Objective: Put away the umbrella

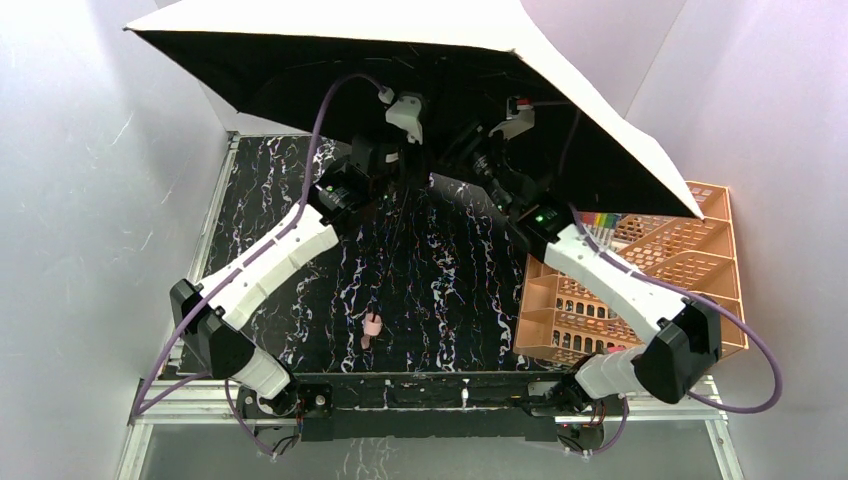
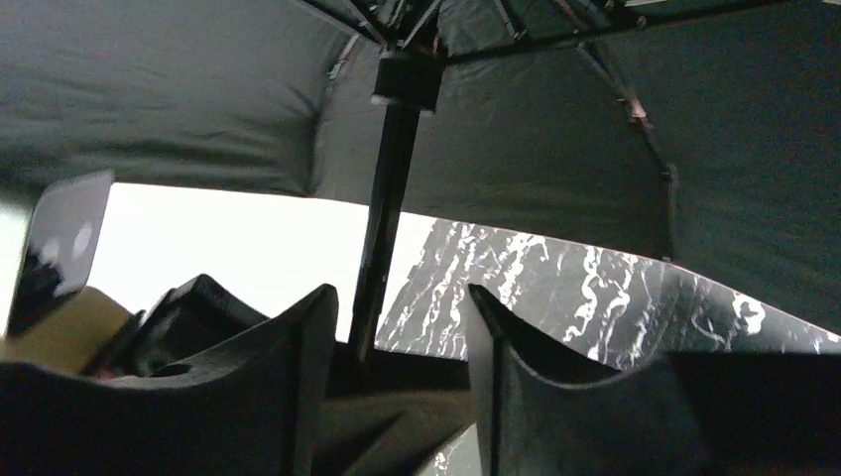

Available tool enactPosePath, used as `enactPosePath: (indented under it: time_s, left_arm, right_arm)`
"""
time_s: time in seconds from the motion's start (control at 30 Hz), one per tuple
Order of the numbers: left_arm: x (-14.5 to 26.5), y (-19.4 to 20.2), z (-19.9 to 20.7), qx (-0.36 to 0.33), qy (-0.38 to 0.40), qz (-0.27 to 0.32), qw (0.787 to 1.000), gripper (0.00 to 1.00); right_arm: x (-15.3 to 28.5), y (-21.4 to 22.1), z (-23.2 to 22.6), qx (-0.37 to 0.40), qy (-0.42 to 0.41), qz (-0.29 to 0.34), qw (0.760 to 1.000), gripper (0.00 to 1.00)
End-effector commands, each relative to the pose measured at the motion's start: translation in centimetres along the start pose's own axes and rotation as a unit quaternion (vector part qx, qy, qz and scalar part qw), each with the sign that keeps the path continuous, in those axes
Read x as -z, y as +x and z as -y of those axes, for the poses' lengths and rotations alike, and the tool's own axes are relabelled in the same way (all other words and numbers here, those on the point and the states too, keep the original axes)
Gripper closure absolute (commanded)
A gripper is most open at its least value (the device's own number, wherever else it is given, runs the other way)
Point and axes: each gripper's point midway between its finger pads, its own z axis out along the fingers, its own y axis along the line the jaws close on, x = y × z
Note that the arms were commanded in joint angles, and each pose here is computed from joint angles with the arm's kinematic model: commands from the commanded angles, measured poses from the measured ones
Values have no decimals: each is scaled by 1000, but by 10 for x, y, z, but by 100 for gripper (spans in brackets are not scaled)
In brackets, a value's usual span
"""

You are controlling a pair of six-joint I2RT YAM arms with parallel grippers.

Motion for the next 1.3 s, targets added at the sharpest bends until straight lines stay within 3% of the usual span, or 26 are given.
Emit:
enactPosePath:
  time_s: [0.0, 0.17, 0.33, 0.57, 0.83, 0.97, 1.27]
  left_arm:
    - [43, -85, 30, 54, 83, 99, 990, 100]
    - [57, -107, 40, 69, 115, 120, 984, 100]
    - [67, -106, 39, 95, 132, 126, 979, 100]
    - [74, -85, 27, 132, 134, 115, 975, 100]
    - [84, -48, 25, 130, 150, 93, 976, 100]
    - [89, -34, 24, 130, 156, 83, 976, 100]
    - [92, -20, 25, 133, 164, 77, 974, 100]
  right_arm:
    - [29, -42, -55, 43, -127, 67, 989, 39]
    - [52, -40, -67, 73, -176, 68, 979, 32]
    - [64, -45, -62, 61, -167, 79, 981, 31]
    - [76, -44, -62, -18, -178, 83, 980, 24]
    - [61, -39, -62, -75, -179, 70, 978, 22]
    - [46, -26, -61, -49, -184, 42, 981, 17]
    - [26, -32, -64, -116, -213, 67, 968, 15]
